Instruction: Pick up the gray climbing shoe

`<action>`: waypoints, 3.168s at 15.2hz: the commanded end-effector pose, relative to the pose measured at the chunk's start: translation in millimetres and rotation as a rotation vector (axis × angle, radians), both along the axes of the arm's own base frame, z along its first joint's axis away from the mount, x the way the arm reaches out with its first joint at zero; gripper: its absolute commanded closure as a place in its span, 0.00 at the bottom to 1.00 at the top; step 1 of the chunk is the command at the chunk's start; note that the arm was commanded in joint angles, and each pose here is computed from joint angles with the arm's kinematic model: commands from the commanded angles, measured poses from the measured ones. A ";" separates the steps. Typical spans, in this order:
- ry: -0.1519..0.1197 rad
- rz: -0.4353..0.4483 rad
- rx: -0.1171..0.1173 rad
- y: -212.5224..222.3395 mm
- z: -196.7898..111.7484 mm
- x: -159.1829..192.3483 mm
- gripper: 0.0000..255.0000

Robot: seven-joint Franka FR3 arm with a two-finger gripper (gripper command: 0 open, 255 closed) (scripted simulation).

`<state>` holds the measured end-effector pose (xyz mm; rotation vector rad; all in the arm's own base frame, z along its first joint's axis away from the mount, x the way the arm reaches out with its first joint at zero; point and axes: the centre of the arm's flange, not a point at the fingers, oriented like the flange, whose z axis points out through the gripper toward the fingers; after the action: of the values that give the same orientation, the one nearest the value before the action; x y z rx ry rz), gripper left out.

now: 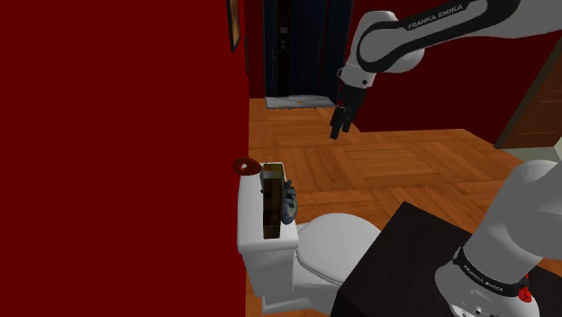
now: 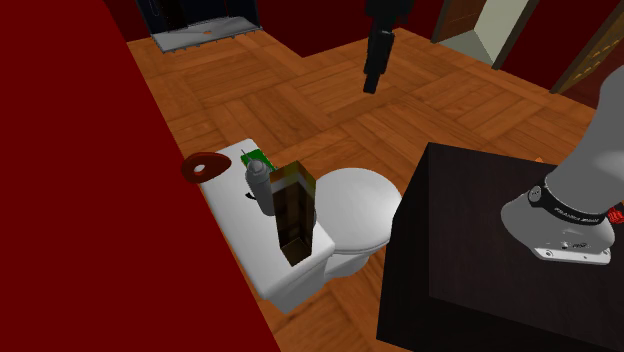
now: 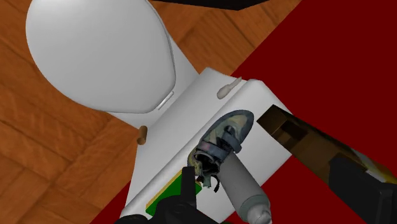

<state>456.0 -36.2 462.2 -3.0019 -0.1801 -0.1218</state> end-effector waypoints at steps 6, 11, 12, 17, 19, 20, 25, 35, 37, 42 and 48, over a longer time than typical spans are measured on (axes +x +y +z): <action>0.033 0.030 0.023 0.9 -74.5 67.3 0.00; 0.058 0.051 0.040 3.3 -127.6 111.0 0.00; 0.063 0.055 0.044 4.0 -138.4 119.5 0.00; 0.088 0.077 0.061 8.6 -192.7 161.5 0.00; 0.098 0.085 0.068 10.9 -214.7 177.9 0.00; 0.103 0.089 0.071 12.2 -225.7 186.0 0.00; 0.109 0.095 0.076 14.1 -256.4 196.7 0.00; 0.109 0.095 0.076 14.1 -280.8 197.4 1.00; 0.109 0.095 0.076 14.1 -280.8 197.4 1.00; 0.109 0.095 0.076 14.1 -275.3 196.7 1.00; 0.109 0.095 0.076 14.1 -243.6 196.7 1.00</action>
<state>652.0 -22.6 212.9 -2.9085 -0.2987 0.0449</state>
